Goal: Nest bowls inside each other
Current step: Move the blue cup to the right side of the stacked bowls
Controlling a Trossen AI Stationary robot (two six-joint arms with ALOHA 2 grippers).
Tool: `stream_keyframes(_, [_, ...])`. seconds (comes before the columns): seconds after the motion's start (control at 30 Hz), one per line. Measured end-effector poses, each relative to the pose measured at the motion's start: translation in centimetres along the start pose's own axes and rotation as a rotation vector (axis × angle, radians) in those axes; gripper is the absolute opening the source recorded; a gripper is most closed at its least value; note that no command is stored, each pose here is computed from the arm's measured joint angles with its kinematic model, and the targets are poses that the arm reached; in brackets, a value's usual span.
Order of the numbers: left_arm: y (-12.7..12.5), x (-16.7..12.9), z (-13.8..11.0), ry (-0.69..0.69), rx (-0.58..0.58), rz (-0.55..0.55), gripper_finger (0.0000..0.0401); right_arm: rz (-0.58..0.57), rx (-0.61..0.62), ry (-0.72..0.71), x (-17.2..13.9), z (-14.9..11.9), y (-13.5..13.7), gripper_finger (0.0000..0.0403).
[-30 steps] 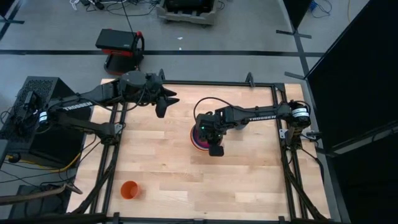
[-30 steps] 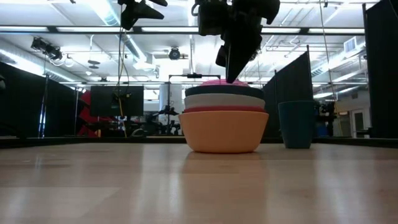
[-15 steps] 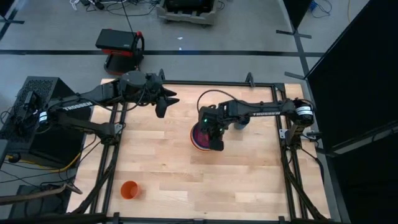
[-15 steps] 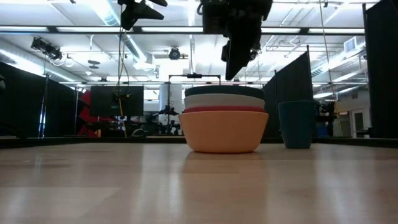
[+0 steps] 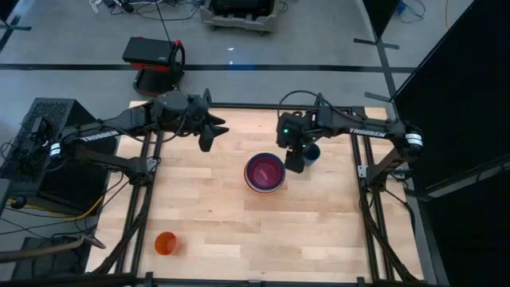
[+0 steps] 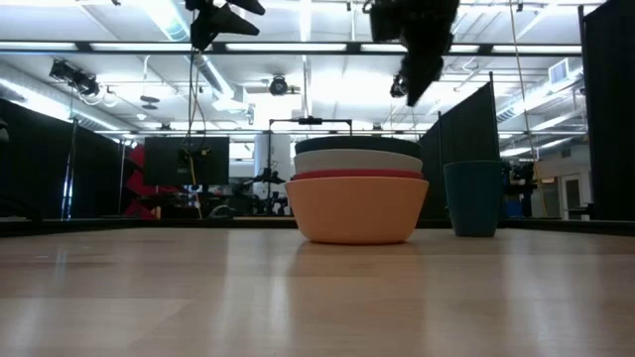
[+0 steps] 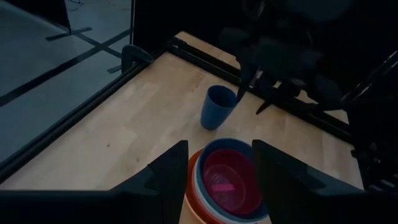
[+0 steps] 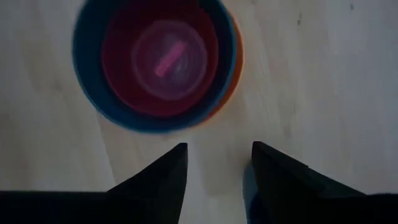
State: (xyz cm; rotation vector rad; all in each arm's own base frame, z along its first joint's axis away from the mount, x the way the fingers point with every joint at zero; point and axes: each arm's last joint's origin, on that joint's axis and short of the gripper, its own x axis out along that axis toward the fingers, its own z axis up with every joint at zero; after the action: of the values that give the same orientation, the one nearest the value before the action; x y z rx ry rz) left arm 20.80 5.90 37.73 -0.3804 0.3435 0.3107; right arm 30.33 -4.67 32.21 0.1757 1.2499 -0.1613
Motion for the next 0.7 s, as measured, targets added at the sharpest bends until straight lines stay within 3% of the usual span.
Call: stream_keyframes(0.7, [0.1, 0.0, -0.2, 0.023, 0.006, 0.007, 0.0168, 0.013, 0.156, -0.098, -0.5, -7.9, -0.6, 0.0162])
